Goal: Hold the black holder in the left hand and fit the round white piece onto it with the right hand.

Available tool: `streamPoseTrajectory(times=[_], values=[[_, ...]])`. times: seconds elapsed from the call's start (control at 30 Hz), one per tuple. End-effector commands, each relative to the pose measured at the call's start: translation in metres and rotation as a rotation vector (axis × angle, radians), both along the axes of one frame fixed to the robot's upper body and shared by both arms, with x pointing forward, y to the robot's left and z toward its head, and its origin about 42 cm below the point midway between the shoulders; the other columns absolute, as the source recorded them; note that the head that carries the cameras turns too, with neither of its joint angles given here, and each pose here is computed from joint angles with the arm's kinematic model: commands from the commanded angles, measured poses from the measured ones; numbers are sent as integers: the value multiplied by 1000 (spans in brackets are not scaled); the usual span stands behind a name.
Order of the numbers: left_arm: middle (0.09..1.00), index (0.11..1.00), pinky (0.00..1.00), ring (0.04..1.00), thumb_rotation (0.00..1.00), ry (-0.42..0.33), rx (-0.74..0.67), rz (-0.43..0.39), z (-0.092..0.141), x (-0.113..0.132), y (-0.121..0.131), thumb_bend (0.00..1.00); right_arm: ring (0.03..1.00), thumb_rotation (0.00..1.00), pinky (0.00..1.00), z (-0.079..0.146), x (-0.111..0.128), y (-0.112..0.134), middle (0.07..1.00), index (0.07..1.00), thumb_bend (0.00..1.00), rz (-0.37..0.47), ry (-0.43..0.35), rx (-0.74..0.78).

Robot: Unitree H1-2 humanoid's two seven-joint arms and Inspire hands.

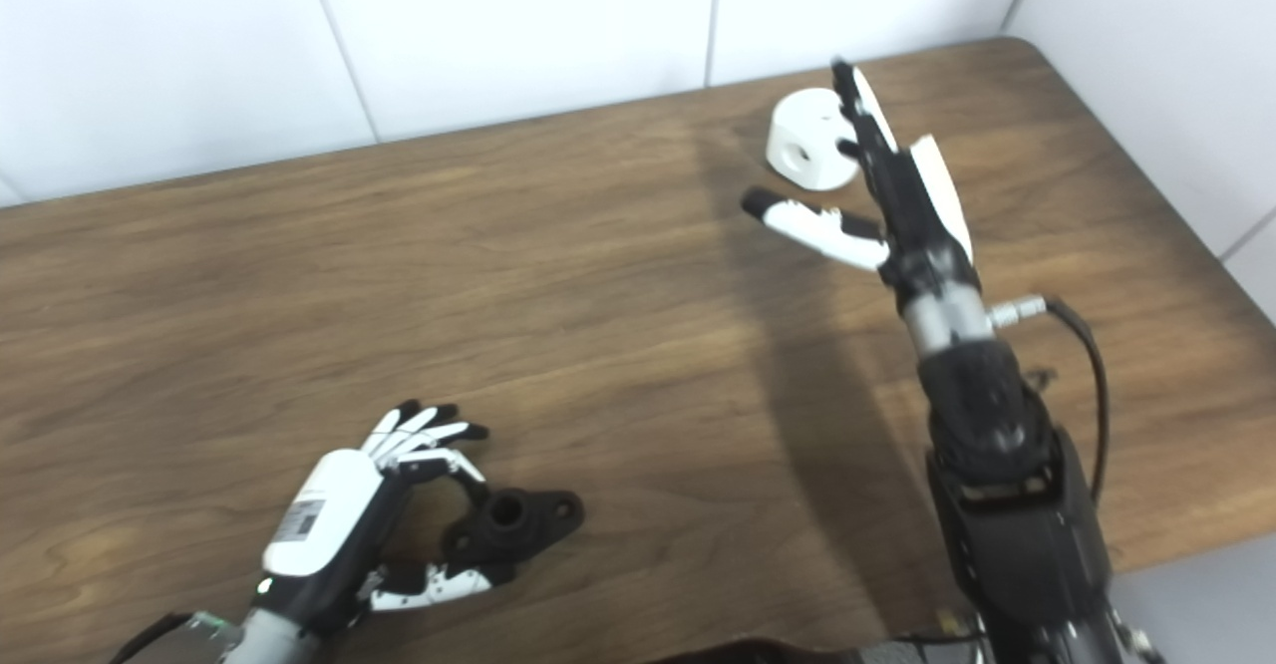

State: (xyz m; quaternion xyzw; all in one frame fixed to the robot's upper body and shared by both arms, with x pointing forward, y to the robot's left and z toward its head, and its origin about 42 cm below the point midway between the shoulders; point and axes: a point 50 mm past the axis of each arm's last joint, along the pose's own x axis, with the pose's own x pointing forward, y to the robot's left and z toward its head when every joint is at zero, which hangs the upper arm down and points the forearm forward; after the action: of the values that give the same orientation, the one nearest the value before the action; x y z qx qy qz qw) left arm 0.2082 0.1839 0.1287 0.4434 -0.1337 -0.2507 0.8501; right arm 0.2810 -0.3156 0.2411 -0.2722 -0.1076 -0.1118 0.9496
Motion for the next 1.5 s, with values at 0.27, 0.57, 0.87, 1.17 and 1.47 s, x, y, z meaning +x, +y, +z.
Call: streamPoseTrajectory(times=[0.27,0.57,0.87,1.17,1.47], values=[[809,489,989,911,57,36,51,14,-10,-3,21,514,976,518,917,51,46,-20,990,961,752,-94,0,-245],[814,489,1000,921,56,43,56,16,-8,-3,24,515,1000,449,952,62,82,-32,993,910,818,-133,90,-397],[805,489,990,911,55,27,44,18,-9,-3,29,515,1000,452,928,62,113,-40,1000,871,899,-215,231,-548],[804,488,981,906,57,33,51,18,-14,-7,29,515,1000,440,905,58,128,-45,1000,868,928,-240,314,-576],[793,487,967,897,55,30,45,24,-22,-8,30,518,1000,428,917,46,136,-45,1000,881,924,-260,346,-571]])
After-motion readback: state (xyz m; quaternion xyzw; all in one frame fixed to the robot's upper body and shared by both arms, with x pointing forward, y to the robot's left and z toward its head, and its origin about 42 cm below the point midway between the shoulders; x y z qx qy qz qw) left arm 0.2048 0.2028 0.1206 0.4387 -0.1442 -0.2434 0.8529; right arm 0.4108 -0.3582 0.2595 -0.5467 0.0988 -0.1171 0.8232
